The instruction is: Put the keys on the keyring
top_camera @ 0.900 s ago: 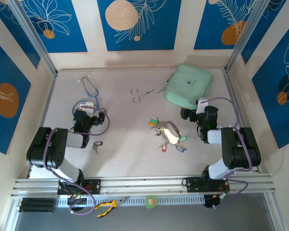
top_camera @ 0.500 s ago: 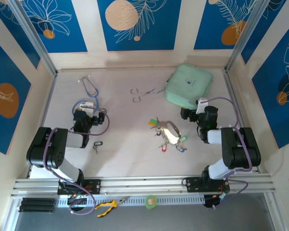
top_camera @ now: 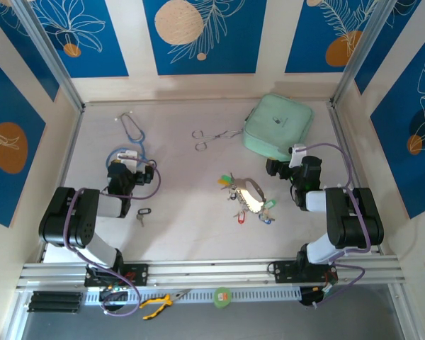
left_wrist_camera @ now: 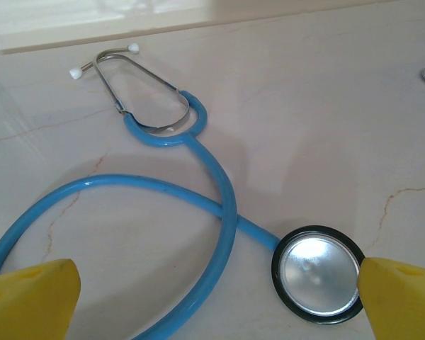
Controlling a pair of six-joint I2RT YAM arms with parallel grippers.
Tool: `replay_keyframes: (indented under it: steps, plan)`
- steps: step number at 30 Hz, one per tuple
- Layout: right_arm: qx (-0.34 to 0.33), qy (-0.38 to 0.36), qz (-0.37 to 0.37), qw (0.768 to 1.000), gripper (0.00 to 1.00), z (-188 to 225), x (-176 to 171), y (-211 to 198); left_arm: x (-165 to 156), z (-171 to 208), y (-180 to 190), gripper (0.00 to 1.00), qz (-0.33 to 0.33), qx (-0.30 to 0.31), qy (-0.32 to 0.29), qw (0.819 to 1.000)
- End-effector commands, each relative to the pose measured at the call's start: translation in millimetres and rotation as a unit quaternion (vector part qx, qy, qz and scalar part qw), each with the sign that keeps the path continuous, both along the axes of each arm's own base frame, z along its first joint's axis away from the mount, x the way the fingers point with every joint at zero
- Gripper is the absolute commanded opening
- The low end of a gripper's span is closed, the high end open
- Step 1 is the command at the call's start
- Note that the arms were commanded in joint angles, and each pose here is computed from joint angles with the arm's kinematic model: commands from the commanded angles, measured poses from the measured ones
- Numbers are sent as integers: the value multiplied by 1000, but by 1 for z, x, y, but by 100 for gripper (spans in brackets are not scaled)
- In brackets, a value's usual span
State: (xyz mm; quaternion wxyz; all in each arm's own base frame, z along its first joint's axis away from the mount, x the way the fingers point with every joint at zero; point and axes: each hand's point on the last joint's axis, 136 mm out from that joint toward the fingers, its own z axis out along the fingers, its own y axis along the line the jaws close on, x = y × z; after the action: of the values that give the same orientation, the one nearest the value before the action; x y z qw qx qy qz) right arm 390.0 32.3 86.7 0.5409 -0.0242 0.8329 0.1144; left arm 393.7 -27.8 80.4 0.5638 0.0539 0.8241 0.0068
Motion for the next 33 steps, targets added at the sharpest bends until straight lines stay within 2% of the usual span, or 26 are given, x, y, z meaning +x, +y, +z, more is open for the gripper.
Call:
replay_keyframes:
  steps: [1,11,14,17,22,27,33]
  plan:
    - [4,-8,4,1000,99,7,5,0,4,10,2,100,-4,-3,-14,1000]
    - [-7,-14,5,1000,99,11,5,3,1,13,1,100,-8,-1,-23,1000]
    - [-36,-1,40,999,99,29,3,20,-6,33,0,100,-12,0,-44,999]
    - [-59,18,42,997,99,53,1,31,-12,53,1,100,-5,4,-43,999]
    - [-34,24,53,998,99,79,-17,58,-13,90,-5,100,-10,-32,-75,997]
    - [-13,87,53,995,100,80,-47,83,-20,107,-19,100,-29,-94,-58,993]
    - [35,217,7,975,96,57,-89,89,-34,116,-47,100,-63,-164,-31,984]
